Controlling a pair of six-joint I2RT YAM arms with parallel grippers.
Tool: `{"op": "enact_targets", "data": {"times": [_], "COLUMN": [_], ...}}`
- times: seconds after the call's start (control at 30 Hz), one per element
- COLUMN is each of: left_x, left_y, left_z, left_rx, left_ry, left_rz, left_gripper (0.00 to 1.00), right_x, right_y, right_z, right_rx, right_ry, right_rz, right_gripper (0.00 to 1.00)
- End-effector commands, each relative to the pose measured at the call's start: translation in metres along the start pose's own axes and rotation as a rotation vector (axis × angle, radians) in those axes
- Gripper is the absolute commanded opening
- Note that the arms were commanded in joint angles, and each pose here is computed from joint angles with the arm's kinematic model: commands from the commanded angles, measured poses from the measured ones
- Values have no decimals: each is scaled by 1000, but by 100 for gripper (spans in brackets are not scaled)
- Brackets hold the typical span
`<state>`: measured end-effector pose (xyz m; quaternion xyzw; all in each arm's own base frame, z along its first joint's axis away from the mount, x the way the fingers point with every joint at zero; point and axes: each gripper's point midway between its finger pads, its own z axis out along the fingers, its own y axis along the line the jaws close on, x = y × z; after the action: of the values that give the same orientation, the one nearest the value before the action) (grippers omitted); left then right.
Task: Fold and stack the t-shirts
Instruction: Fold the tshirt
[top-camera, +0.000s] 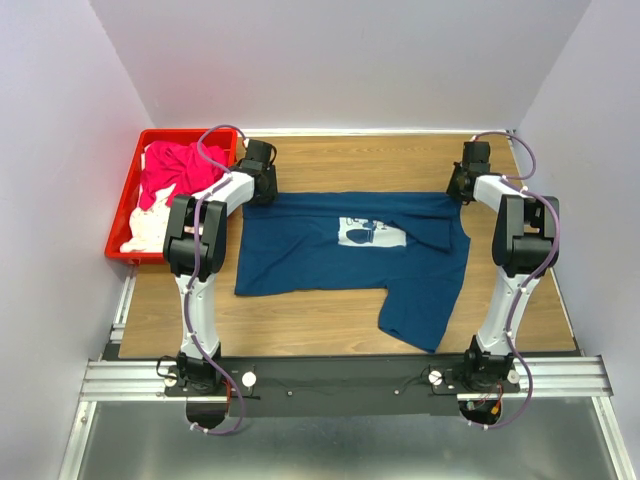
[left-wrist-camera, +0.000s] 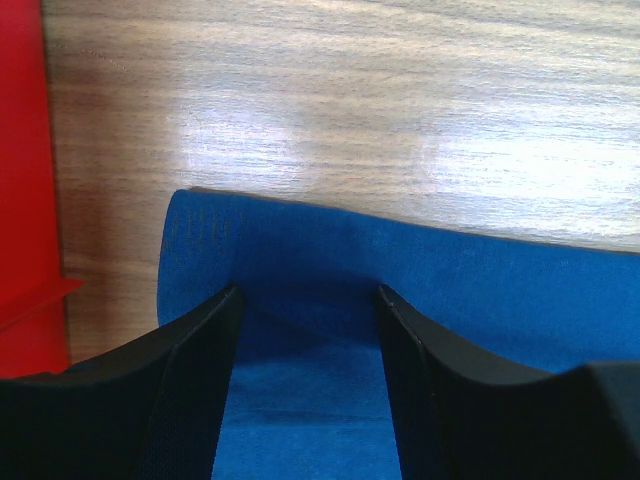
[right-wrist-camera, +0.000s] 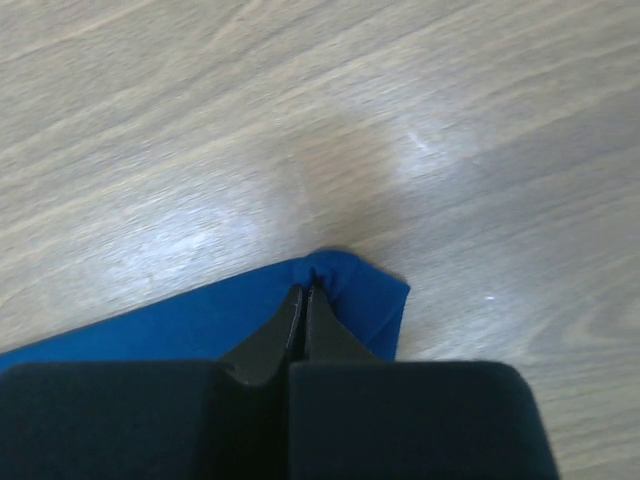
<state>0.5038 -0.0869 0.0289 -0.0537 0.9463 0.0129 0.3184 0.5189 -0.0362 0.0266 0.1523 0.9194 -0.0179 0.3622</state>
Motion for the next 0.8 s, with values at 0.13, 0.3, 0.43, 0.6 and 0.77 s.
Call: {"op": "enact_targets", "data": {"times": [0.13, 0.3, 0.43, 0.6, 0.77], "left_x": [33, 34, 34, 34, 35], "left_y": [22, 23, 23, 24, 24], "left_z": [7, 8, 8, 8, 8], "left_rx": [-78, -80, -81, -82, -84], "left_ry": [100, 105, 104, 104, 107], "left_rz": [37, 37, 37, 34, 36], "left_gripper": [64, 64, 64, 64, 64], "right_x": [-7, -4, 1, -9, -14], "right_y": [-33, -45, -56, -54, -61], "right_z": [-8, -9, -7, -14, -16], "right_rx": [152, 125, 55, -13, -19], "right_ry": [-21, -6, 32, 26, 16], "right_rz": [62, 174, 284, 322, 360], "right_gripper": [1, 6, 7, 13, 14]}}
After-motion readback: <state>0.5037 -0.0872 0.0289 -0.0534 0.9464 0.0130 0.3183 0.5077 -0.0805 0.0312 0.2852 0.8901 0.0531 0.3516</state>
